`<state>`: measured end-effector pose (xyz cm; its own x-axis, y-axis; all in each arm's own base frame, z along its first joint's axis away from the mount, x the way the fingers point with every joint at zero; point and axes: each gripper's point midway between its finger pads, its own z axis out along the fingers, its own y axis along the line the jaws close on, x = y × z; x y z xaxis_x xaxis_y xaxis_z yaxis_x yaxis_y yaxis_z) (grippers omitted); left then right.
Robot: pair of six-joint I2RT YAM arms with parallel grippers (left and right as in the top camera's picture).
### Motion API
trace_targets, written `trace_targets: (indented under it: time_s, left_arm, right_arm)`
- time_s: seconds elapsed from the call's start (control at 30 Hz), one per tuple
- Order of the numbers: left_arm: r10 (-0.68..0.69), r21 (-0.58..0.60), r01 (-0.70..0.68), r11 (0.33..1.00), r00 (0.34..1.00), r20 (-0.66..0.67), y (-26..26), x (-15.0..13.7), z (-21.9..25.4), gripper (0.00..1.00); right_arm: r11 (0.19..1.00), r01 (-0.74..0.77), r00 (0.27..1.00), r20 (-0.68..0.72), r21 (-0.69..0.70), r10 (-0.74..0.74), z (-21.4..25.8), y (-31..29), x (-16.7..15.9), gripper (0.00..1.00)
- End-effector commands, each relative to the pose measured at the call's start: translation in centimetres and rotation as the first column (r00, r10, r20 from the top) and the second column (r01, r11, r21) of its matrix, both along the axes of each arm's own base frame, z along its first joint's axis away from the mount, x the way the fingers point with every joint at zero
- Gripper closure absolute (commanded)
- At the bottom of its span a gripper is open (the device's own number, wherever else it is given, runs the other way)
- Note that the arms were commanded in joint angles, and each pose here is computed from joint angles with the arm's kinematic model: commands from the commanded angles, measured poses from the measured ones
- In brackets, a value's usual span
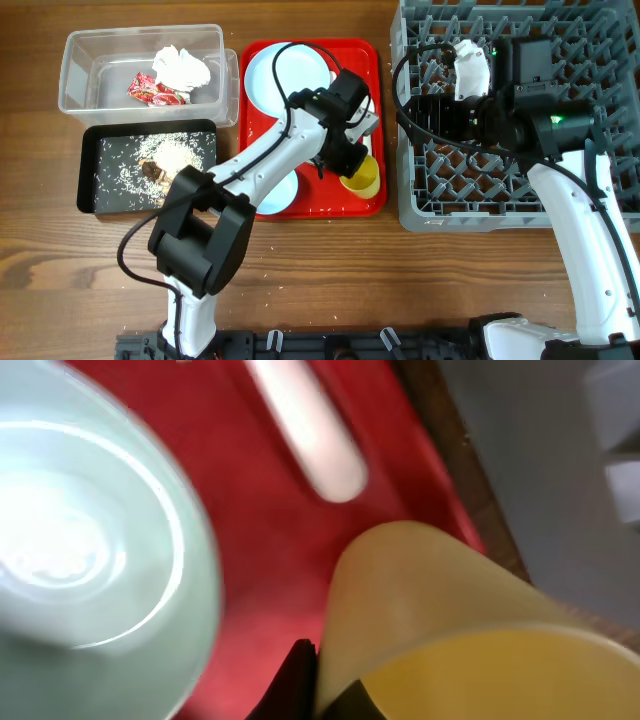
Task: Sort waste into correct bins and load items into the dishwasher rack
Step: 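Hand the yellow cup from left gripper to right gripper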
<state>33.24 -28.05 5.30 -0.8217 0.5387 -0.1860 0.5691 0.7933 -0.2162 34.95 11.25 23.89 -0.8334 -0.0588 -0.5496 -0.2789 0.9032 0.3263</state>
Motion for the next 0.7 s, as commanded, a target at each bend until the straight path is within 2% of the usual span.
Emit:
trace_targets:
  time_s: [0.0,0.03,0.1,0.17,0.27,0.3,0.4,0.57,0.67]
  left_arm:
    - [0.157,-0.018,-0.157,0.987,0.988,-0.004,2.0,1.9,1.1,0.96]
    - [0.18,-0.068,-0.18,0.981,0.984,-0.02,2.0,2.3,2.2,0.96]
    - [0.195,-0.279,-0.217,0.935,0.975,-0.104,1.9,3.1,6.3,0.96]
    - [0.16,-0.502,-0.234,0.832,0.969,-0.187,2.1,3.9,10.5,0.96]
    - [0.037,-0.761,-0.236,0.604,0.962,-0.27,3.5,4.5,16.3,0.96]
    - [0.009,-0.802,-0.237,0.548,0.961,-0.278,4.1,4.6,17.6,0.96]
    - [-0.069,-0.867,-0.226,0.443,0.956,-0.285,4.7,4.2,19.9,0.96]
    - [-0.163,-0.911,-0.215,0.351,0.944,-0.286,4.5,3.1,22.0,0.96]
    - [-0.194,-0.926,-0.203,0.317,0.942,-0.273,4.6,2.8,22.7,0.96]
  right_arm:
    - [1.0,0.003,1.0,-0.014,0.019,-0.003,-0.2,0.4,0.1,0.0]
    - [1.0,0.001,1.0,-0.017,0.028,0.0,-0.2,0.5,0.0,0.0]
    - [0.994,-0.05,0.999,-0.008,0.101,0.051,0.6,1.9,-0.2,0.0]
    - [0.974,-0.12,0.993,0.021,0.193,0.118,1.7,3.6,-0.3,0.0]
    - [0.919,-0.233,0.972,0.086,0.317,0.217,3.4,5.9,0.1,0.0]
    - [0.898,-0.266,0.964,0.102,0.351,0.245,3.7,6.6,0.2,0.0]
    - [0.81,-0.375,0.927,0.163,0.451,0.339,4.8,8.4,0.3,0.0]
    - [0.65,-0.525,0.849,0.278,0.549,0.45,6.4,10.3,0.3,0.0]
    - [0.644,-0.528,0.846,0.277,0.553,0.456,5.9,10.4,0.6,0.0]
